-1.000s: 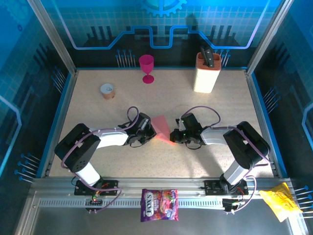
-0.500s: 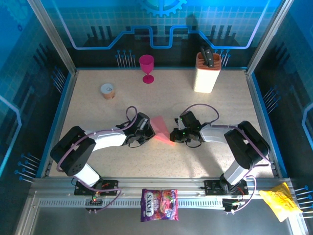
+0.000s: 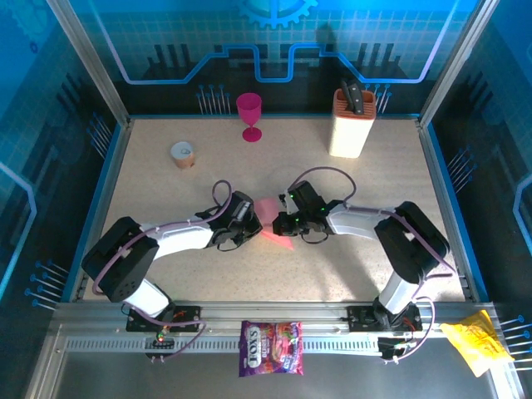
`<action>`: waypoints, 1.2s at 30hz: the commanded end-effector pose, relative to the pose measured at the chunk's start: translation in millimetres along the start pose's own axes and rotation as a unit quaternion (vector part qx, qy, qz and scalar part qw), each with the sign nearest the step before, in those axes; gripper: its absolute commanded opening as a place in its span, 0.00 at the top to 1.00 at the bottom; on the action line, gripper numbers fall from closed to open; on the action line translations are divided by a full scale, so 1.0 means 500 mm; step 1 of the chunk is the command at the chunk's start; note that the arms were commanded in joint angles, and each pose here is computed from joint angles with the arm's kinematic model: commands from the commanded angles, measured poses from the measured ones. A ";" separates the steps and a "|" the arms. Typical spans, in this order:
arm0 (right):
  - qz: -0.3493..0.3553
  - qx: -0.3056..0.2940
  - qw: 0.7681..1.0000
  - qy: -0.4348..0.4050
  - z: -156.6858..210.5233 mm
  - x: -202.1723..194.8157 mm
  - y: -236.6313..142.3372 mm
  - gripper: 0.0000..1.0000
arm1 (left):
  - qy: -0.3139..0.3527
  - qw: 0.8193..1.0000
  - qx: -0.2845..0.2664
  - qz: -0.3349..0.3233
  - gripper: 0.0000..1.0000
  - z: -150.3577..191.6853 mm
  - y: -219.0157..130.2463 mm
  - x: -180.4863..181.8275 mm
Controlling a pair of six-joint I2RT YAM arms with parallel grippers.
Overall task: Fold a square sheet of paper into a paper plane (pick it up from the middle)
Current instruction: Fourth fold the wing at the center of the table.
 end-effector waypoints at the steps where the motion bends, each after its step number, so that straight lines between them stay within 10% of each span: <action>1: -0.004 0.013 1.000 0.007 -0.002 0.010 0.030 1.00 | 0.000 1.000 -0.006 -0.010 1.00 0.003 -0.011 0.013; 20: -0.012 -0.020 1.000 -0.012 -0.004 0.010 -0.025 0.99 | -0.024 0.999 -0.005 -0.027 1.00 0.016 -0.033 0.022; 36: 0.101 -0.033 0.972 -0.210 0.073 0.041 -0.042 0.60 | -0.071 0.996 -0.003 -0.062 1.00 0.022 -0.061 0.020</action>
Point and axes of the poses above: each hand's point on the last joint's axis, 136 mm out from that joint toward the fingers, its own y axis out along the fingers, its own x axis along the line the jaws close on, z = x × y, the point moved 4 cm from there along -y, back along the fingers, and after that the axes turned 5 degrees about -y, right-handed, at the moved point
